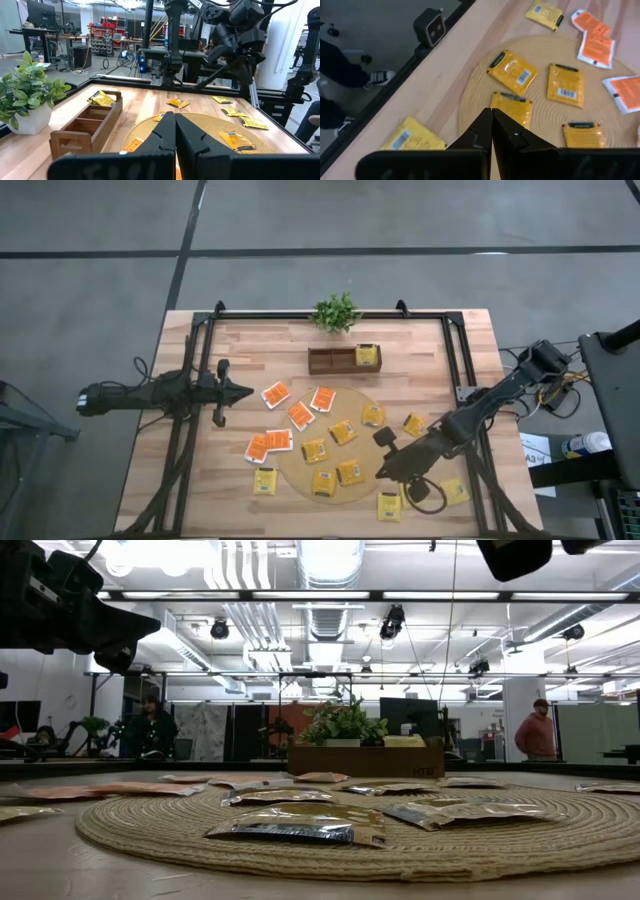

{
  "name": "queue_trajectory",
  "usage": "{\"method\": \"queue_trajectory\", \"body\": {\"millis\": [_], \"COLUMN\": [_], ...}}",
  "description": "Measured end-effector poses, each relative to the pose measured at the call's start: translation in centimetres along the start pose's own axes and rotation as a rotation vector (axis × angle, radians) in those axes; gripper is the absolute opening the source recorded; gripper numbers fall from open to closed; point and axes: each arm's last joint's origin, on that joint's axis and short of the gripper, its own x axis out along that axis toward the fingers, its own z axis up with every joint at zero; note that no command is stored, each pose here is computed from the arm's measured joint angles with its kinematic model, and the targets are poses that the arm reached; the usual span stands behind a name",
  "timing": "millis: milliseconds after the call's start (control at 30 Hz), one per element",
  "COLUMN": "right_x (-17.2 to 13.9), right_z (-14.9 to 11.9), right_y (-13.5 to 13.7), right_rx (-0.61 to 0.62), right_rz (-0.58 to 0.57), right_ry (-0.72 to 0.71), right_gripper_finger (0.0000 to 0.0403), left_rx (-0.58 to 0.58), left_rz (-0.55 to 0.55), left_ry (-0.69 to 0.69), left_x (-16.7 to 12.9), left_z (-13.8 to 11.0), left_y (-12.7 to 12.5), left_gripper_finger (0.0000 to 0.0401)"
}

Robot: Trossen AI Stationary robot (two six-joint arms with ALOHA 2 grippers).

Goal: Pick & Place Tea
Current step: Put the yellow tea bag into the right section of the wooden organizer

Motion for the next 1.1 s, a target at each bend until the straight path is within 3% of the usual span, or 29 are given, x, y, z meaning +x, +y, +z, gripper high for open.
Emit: {"method": "queue_trajectory", "body": {"millis": [300, 567, 833, 1100], "right_x": [0.8, 1.9, 2.2, 1.2], "right_z": [1.2, 1.4, 1.4, 2.3], "right_y": [-0.3, -0.7, -1.4, -0.5], "right_rx": [0.190, 0.355, 0.400, 0.349], "right_rz": [-0.038, -0.053, -0.064, 0.013], "right_ry": [-0.005, 0.045, 0.119, 0.162], "right_gripper_finger": [0.0014, 0.0086, 0.0167, 0.0187], "left_rx": [0.000, 0.000, 0.000, 0.000], "left_rz": [0.000, 0.000, 0.000, 0.000], "left_ry": [0.000, 0.000, 0.004, 0.003], "left_x": [0.0, 0.0, 0.0, 0.0], "left_z": [0.0, 0.0, 0.0, 0.0], "left_y": [0.0, 0.0, 0.0, 0.0], "left_gripper_finger": [0.0000, 0.0000, 0.0000, 0.0000]}}
